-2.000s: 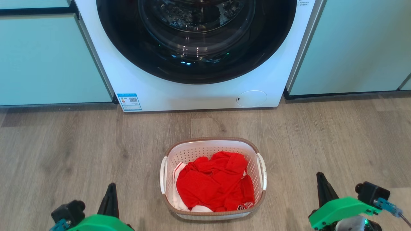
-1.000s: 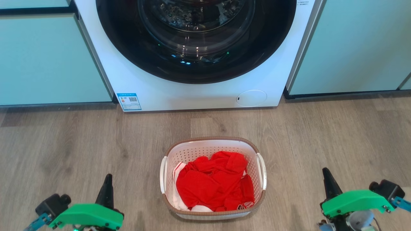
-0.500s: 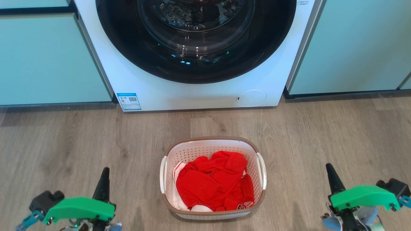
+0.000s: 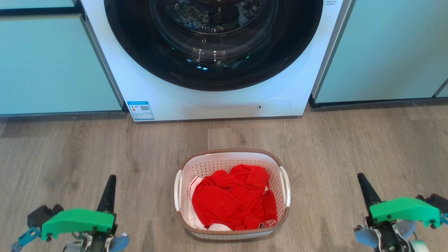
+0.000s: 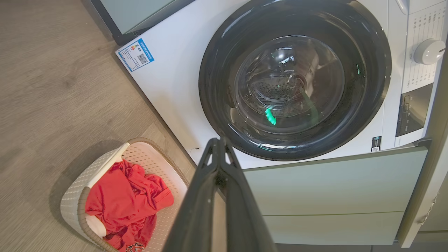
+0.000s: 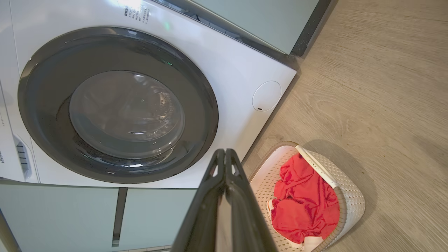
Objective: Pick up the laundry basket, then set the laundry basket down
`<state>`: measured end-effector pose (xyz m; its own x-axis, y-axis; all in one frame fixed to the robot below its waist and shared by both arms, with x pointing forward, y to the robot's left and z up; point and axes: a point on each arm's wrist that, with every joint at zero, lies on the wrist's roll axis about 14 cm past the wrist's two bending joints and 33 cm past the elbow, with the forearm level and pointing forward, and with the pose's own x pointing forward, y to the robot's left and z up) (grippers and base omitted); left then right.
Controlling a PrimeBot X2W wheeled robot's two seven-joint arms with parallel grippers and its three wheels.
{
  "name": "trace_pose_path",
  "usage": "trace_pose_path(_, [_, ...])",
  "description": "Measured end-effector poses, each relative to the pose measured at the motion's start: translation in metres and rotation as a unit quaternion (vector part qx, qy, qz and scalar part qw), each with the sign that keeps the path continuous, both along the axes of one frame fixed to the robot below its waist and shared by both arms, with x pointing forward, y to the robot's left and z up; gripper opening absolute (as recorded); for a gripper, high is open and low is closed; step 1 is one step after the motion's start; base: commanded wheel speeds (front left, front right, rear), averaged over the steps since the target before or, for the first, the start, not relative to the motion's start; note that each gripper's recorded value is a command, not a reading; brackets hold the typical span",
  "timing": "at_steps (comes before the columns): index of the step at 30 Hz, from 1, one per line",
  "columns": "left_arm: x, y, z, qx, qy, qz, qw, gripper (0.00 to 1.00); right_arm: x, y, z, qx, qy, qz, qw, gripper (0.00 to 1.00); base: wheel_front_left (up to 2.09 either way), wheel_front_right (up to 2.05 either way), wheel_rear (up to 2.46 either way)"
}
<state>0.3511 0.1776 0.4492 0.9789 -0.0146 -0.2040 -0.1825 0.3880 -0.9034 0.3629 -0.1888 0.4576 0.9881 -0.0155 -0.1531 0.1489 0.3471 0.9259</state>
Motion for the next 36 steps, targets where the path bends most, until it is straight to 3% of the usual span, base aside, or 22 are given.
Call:
trace_pose_path(16, [0.01, 0.004, 0.01, -0.093, -0.018, 0.013, 0.995, 0.0, 0.005, -0.006, 0.007, 0.086, -0.01, -0.014, 0.996, 0.0, 0.0, 0.0, 0.0])
trace_pose_path(36, [0.023, 0.009, 0.027, -0.199, -0.049, 0.024, 0.978, 0.0, 0.009, -0.014, 0.016, 0.184, -0.029, -0.028, 0.982, 0.0, 0.0, 0.0, 0.0])
